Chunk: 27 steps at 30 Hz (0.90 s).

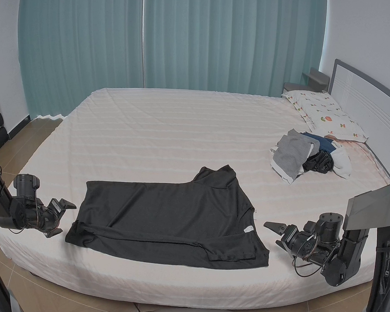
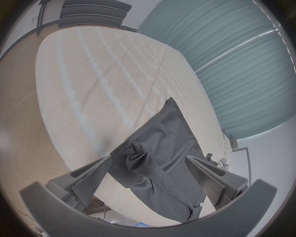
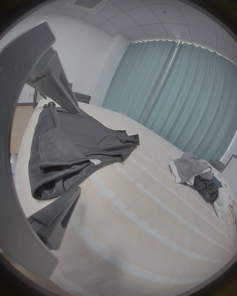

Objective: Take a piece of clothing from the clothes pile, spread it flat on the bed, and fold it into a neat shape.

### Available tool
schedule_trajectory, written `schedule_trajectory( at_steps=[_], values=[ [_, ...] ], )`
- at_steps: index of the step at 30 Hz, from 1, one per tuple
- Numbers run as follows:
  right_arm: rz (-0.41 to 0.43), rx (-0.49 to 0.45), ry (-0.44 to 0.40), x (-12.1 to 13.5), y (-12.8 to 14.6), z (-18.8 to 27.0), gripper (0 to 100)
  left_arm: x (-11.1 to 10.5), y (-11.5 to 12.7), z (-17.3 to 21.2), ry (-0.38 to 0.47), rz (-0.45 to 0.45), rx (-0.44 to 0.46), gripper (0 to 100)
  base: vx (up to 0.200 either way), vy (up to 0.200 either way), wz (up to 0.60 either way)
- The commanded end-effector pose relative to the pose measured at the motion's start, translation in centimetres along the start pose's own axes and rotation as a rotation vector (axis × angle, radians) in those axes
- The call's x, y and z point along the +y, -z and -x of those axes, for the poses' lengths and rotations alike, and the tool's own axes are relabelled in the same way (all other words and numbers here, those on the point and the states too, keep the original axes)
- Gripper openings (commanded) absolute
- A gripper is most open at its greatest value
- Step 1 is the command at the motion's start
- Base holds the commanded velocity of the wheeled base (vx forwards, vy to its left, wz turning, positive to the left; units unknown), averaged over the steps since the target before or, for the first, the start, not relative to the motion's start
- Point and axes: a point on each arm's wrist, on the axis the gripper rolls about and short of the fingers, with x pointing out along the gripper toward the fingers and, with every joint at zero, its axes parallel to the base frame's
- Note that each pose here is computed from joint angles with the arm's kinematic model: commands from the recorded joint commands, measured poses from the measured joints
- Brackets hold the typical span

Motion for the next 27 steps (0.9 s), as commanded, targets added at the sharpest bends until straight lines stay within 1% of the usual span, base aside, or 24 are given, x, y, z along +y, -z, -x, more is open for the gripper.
schedule_trajectory(
  at_steps=[1,4,5,9,16,23,27],
  values=[
    [0.002,-0.003,-0.008,0.11,-0.03,-0.02,100,-0.51,-0.05,-0.01,0.011,-0.007,-0.003,100,0.000,0.000,0.00],
    [0.003,-0.005,-0.010,0.15,-0.07,-0.07,100,-0.63,-0.15,-0.08,-0.005,-0.003,0.003,100,0.000,0.000,0.00],
    [0.003,-0.005,-0.010,0.13,-0.07,-0.11,100,-0.53,0.02,-0.10,-0.022,0.002,0.024,100,0.000,0.000,0.00],
    [0.002,-0.007,-0.014,0.24,-0.13,-0.04,100,-0.53,0.07,-0.07,-0.021,0.009,0.040,100,0.000,0.200,0.00],
    [0.004,-0.014,-0.018,0.35,-0.27,-0.01,100,-0.52,0.04,-0.15,-0.019,0.008,0.038,100,0.000,0.200,0.00],
    [0.011,-0.032,-0.032,0.99,-0.59,0.32,100,-0.40,0.09,-0.30,-0.025,0.008,0.042,100,0.000,0.200,0.00],
    [0.011,-0.038,-0.034,1.03,-0.70,0.30,100,-0.31,0.18,-0.46,-0.029,0.008,0.046,100,0.000,0.000,0.00]
  ],
)
